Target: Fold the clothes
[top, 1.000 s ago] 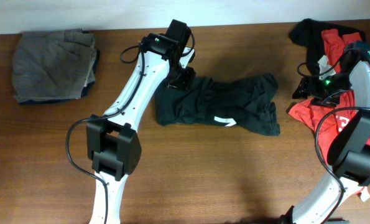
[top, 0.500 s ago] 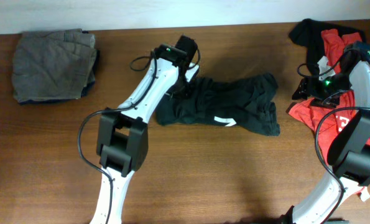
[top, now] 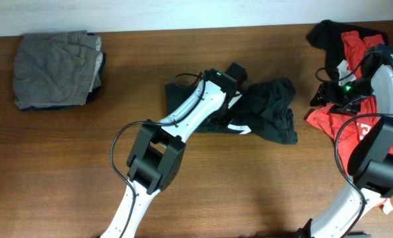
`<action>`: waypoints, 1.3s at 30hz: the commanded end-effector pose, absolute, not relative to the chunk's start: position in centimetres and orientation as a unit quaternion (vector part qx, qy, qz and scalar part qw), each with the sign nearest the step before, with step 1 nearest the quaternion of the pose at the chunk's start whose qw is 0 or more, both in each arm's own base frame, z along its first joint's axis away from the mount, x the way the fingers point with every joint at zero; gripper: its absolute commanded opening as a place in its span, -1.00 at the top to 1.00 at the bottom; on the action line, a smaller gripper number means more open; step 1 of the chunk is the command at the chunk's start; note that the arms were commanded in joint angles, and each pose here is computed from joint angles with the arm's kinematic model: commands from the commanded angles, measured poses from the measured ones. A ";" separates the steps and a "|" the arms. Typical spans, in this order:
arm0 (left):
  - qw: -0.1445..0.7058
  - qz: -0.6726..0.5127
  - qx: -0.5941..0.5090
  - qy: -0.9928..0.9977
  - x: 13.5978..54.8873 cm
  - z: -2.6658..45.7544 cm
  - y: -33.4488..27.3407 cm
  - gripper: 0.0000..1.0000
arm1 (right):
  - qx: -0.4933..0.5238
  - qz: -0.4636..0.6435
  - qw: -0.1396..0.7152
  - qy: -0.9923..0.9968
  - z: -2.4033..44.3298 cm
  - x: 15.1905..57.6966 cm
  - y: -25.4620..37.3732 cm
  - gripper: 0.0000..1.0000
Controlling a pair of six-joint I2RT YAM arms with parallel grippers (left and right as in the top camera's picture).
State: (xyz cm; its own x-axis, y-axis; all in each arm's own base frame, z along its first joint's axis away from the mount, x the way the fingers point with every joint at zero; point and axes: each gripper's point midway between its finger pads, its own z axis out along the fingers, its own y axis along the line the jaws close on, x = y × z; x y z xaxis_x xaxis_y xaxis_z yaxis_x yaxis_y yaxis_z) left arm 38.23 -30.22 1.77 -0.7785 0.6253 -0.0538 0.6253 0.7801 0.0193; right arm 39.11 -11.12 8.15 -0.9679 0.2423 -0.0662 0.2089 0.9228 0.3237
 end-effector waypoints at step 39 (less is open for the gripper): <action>0.113 0.064 0.153 0.980 48.5 14.4 -13.8 0.79 | 0.012 0.184 0.025 0.983 2.2 42.6 0.2 -0.70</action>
State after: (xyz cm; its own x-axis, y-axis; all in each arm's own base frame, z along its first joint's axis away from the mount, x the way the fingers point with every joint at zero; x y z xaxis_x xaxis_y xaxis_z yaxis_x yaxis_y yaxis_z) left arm 47.83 -15.36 14.24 -0.9182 0.3465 -0.1920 0.3225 0.9353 0.1455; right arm 43.41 -1.45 3.72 -0.9940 0.0679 -0.0861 0.0321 0.9307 0.3644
